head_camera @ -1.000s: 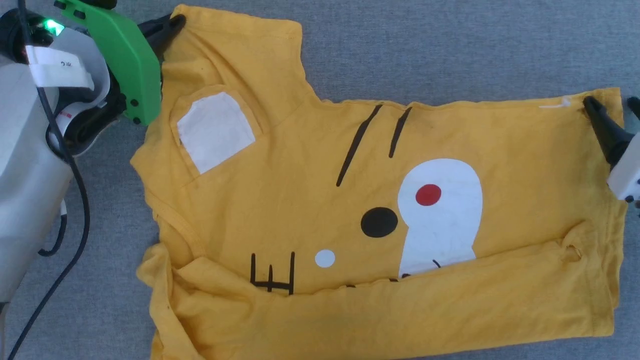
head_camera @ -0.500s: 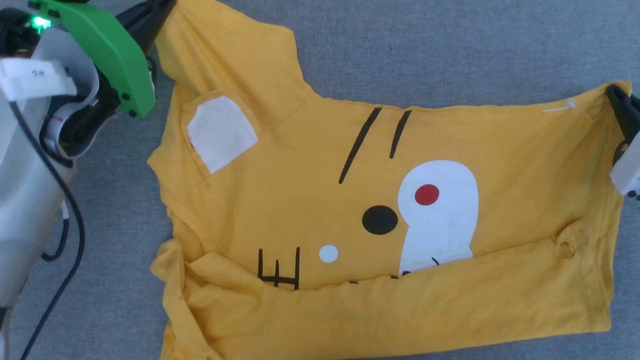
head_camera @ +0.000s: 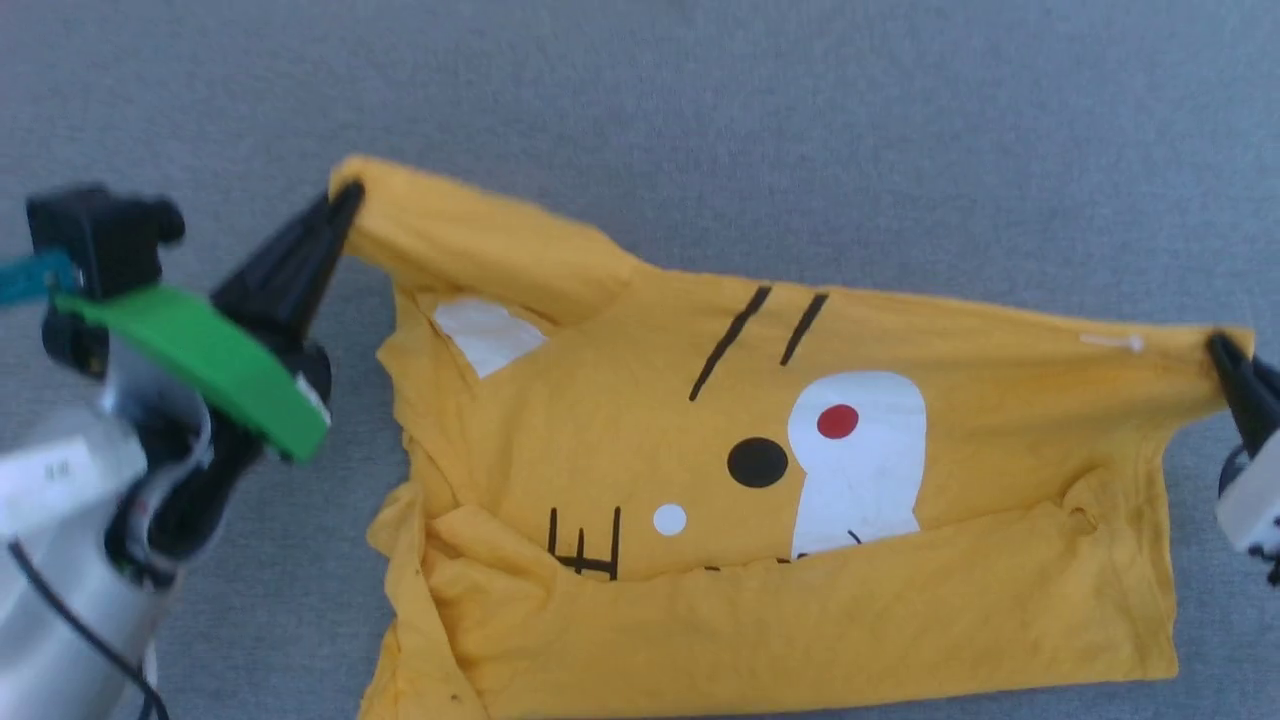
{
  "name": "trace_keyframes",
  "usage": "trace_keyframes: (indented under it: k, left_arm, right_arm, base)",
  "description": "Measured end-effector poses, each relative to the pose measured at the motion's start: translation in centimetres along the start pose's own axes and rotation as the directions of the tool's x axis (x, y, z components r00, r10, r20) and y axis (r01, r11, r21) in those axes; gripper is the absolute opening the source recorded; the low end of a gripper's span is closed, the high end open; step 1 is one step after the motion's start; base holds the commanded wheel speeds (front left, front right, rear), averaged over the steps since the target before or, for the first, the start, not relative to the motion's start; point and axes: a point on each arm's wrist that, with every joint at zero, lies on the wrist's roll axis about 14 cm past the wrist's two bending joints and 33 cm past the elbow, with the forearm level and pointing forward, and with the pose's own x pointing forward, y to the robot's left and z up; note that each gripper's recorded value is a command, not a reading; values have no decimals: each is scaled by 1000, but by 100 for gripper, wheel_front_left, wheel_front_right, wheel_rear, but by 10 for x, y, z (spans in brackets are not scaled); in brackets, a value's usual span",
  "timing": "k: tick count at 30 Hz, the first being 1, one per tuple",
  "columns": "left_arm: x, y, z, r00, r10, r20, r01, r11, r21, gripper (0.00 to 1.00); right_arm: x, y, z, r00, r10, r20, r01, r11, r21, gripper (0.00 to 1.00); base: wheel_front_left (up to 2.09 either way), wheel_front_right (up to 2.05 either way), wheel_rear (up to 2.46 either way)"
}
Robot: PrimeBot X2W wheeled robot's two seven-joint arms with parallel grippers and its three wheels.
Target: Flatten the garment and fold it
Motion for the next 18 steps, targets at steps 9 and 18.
trace_keyframes:
  k: [9,18]
  left_arm:
    - [-84,-19,-22,994,107,1,-106,989,-102,0]
    - [-136,-34,-94,968,170,-186,-205,961,-188,0]
  right_arm:
    - [-49,5,-28,1000,29,12,-30,994,102,0]
    - [-67,3,-75,997,22,-74,-11,989,146,0]
  base:
    - [0,0,0]
    - [0,0,0]
